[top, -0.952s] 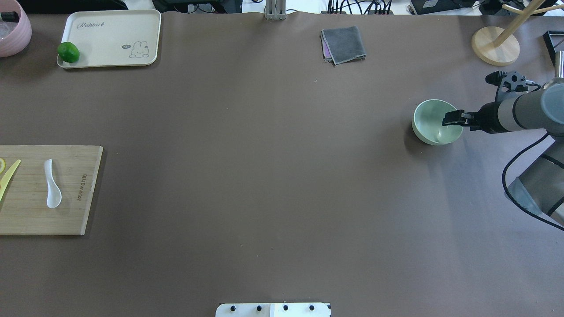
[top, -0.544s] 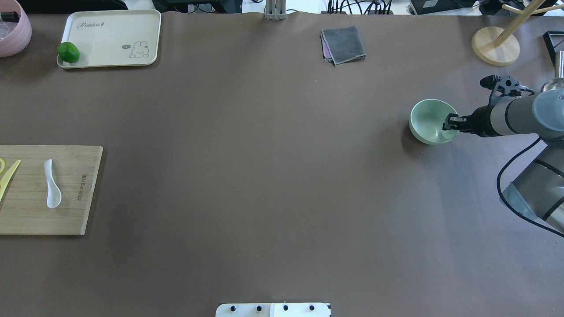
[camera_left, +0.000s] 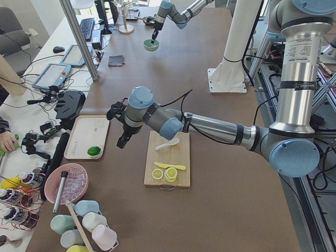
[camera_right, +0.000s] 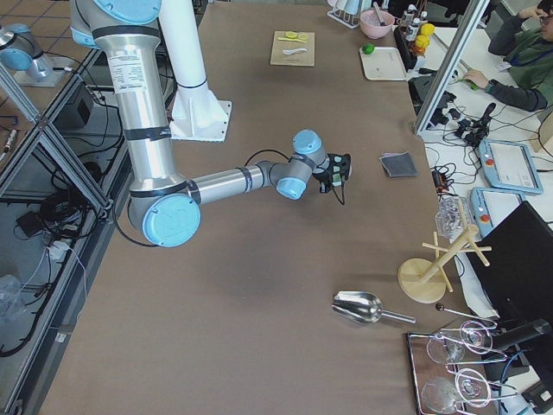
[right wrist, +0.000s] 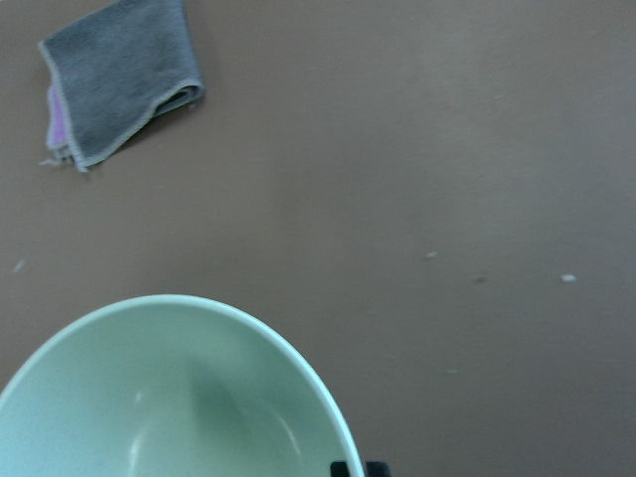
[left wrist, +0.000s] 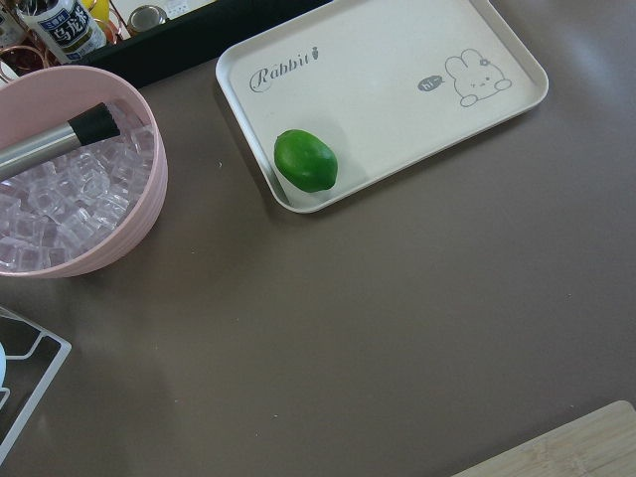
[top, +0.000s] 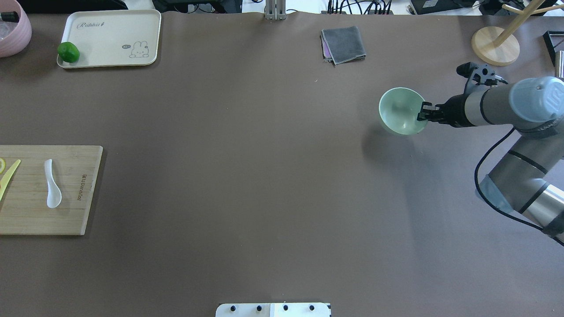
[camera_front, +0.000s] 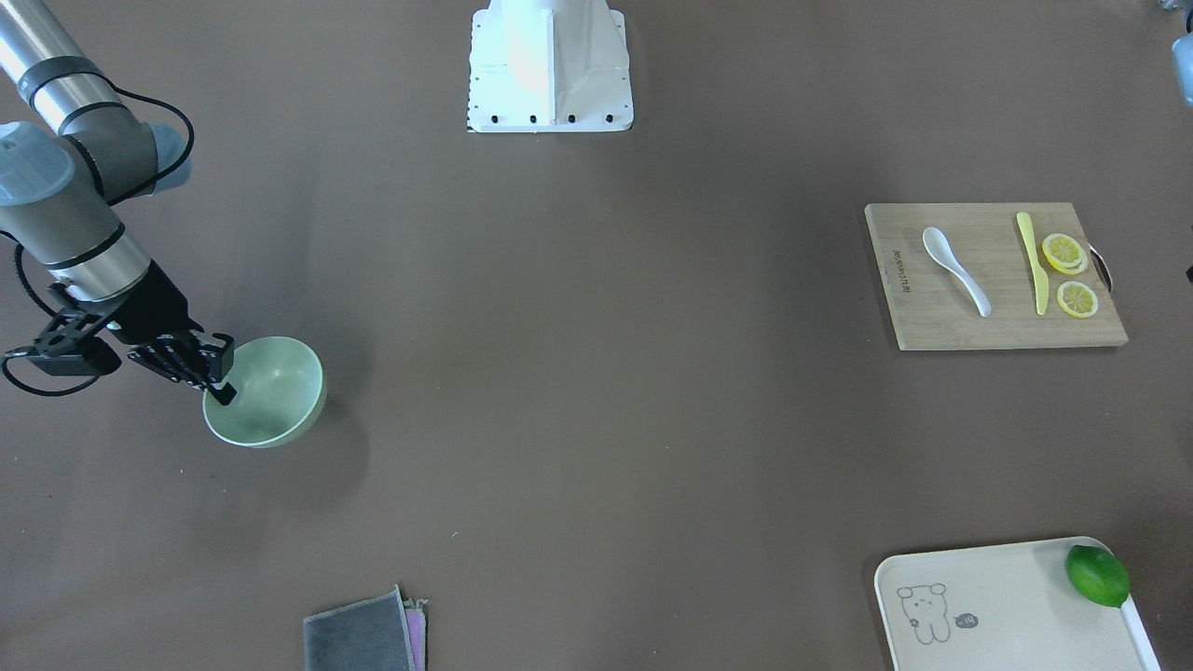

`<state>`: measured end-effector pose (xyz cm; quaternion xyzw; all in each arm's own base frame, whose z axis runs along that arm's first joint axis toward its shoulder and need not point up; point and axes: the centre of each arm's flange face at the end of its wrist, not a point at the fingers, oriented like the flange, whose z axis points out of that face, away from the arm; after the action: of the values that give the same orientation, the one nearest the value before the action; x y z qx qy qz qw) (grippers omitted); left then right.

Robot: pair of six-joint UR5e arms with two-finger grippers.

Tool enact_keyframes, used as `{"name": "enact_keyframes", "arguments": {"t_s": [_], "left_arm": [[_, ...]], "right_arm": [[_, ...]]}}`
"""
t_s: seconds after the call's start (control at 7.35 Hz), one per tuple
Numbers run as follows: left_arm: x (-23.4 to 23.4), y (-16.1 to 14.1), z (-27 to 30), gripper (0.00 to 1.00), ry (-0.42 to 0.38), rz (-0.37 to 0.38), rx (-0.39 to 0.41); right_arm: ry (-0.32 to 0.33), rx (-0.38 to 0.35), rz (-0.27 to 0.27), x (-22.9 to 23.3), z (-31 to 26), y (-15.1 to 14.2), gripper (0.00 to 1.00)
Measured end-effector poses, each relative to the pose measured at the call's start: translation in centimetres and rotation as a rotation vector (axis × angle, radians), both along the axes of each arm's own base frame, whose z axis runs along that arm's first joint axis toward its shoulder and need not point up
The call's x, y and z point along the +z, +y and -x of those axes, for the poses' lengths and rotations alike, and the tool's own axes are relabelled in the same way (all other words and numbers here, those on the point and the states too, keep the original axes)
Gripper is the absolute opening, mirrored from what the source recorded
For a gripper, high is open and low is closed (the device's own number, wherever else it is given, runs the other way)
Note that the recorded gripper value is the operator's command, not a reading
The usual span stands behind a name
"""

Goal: Place spoon in bowl
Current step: 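Slide the pale green bowl with the right gripper toward the table center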

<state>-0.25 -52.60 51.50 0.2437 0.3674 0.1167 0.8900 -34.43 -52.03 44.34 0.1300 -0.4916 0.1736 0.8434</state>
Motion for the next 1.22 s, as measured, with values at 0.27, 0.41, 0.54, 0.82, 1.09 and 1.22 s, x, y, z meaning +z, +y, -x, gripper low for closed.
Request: {"name": "enact_keyframes", "arguments": {"t_s": [0.27, 0.41, 0.54, 0.82, 1.09, 1.22], "left_arm": [[-0.1, -0.1, 0.0, 0.98, 0.003, 0.003, -0.004], [-0.2, -0.1, 0.0, 0.98, 0.006, 0.005, -0.007], [-0.3, -0.1, -0.1, 0.98, 0.008, 0.006, -0.008], [-0.3, -0.1, -0.6, 0.98, 0.009, 0.006, -0.001], [-0.5, -0.1, -1.1, 0.98, 0.019, 0.009, -0.004], [-0.5, 0.0, -1.3, 0.98, 0.024, 0.009, -0.007]], "right_arm": [[-0.006, 0.035, 0.06, -8.1, 9.0, 0.6, 0.0], [0.004, 0.047, 0.092, -12.0, 13.3, 1.9, 0.0], [0.014, 0.064, 0.122, -15.9, 17.3, 3.7, 0.0], [0.023, 0.087, 0.154, -20.8, 23.0, 7.8, 0.36], [0.032, 0.106, 0.148, -21.8, 25.0, 9.6, 1.0], [0.038, 0.13, 0.124, -22.1, 24.8, 9.4, 1.0]]}}
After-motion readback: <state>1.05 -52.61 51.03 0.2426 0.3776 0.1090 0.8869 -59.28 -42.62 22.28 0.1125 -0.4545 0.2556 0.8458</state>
